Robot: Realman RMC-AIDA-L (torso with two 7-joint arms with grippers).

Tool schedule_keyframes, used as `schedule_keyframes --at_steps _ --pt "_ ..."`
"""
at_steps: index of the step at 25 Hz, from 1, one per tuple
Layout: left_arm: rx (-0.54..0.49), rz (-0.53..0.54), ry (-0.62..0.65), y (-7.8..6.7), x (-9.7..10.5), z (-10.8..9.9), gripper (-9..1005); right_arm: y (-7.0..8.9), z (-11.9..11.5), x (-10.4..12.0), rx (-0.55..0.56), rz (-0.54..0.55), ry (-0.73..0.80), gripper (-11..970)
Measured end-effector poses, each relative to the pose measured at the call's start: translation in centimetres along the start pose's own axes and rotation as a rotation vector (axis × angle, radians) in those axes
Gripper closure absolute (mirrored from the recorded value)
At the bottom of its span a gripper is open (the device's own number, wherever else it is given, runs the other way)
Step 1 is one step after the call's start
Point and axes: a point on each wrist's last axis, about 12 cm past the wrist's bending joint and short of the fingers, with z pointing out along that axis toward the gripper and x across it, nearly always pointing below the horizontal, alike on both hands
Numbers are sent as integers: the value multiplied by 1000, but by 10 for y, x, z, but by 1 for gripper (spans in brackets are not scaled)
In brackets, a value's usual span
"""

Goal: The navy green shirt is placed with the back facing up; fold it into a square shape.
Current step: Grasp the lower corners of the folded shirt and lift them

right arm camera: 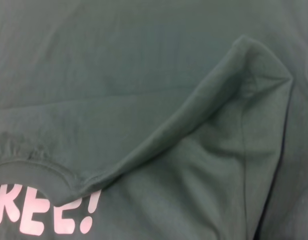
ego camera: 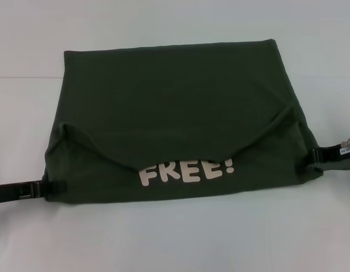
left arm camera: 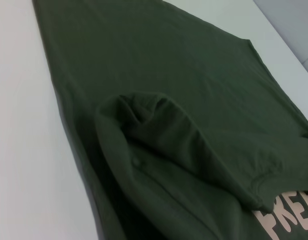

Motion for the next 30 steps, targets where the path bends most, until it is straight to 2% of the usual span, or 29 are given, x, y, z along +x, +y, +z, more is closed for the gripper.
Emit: schedule_keyframes --at_steps 3,8,16,23,30 --pt "13 -16 19 -1 -3 -3 938 0 -1 3 -15 -16 16 864" --pt "19 -48 128 -2 -5 -8 938 -1 -4 12 -57 -68 64 864" --pt "55 -79 381 -9 -6 -27 938 -8 -17 48 -175 -190 234 914" --pt "161 -69 544 -24 -13 -50 938 -11 -26 86 -338 -346 365 915" --pt "241 -64 702 -36 -4 -52 938 -10 -21 106 -379 -417 450 915"
